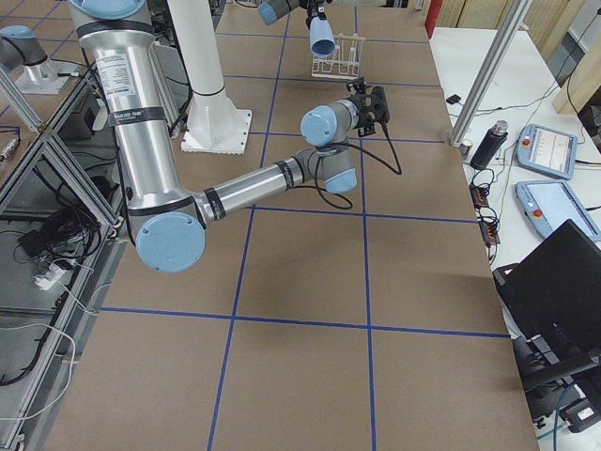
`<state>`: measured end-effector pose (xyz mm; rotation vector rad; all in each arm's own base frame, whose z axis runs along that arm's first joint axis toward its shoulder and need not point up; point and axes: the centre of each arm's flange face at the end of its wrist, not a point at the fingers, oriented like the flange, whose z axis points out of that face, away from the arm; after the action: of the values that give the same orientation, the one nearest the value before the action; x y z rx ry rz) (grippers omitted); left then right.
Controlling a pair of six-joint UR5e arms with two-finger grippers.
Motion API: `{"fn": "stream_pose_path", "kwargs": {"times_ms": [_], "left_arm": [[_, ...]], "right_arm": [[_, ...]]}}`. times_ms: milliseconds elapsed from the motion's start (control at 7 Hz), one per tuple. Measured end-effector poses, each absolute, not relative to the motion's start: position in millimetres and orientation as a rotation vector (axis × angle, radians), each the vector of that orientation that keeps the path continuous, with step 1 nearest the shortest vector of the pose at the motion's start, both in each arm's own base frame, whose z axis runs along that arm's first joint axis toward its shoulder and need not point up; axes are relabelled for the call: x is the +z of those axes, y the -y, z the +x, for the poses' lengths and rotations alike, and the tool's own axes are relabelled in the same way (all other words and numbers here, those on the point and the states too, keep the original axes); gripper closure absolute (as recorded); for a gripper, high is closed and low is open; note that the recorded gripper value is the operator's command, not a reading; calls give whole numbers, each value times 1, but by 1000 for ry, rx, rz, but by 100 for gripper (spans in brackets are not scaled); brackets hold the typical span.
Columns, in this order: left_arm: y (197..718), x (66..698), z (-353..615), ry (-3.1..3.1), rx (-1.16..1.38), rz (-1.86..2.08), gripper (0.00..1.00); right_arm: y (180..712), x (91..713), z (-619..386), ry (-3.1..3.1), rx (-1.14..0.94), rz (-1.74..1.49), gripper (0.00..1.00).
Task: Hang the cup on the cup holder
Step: 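Carry the cup with the left gripper toward the rack while the right arm withdraws, then lower the cup with the left gripper onto a rack hook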
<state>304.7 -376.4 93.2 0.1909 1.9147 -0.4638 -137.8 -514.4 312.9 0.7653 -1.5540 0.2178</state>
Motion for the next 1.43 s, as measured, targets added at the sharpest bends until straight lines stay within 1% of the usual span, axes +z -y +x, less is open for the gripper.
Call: {"fn": "stream_pose_path", "kwargs": {"times_ms": [429,857,1143,1429], "left_arm": [[400,94,251,-1575,-450,331,100],[406,116,197,-1145,-301,430,100],[415,140,175,-926,-188,433,100],[427,166,165,-771,-97,376,100]], "right_arm": [[571,335,-100,1149,197,753,0],[612,356,-67,857,180,598,0],[627,377,-43,648,30,508,0],[624,407,-33,588,-92,331,0]]}}
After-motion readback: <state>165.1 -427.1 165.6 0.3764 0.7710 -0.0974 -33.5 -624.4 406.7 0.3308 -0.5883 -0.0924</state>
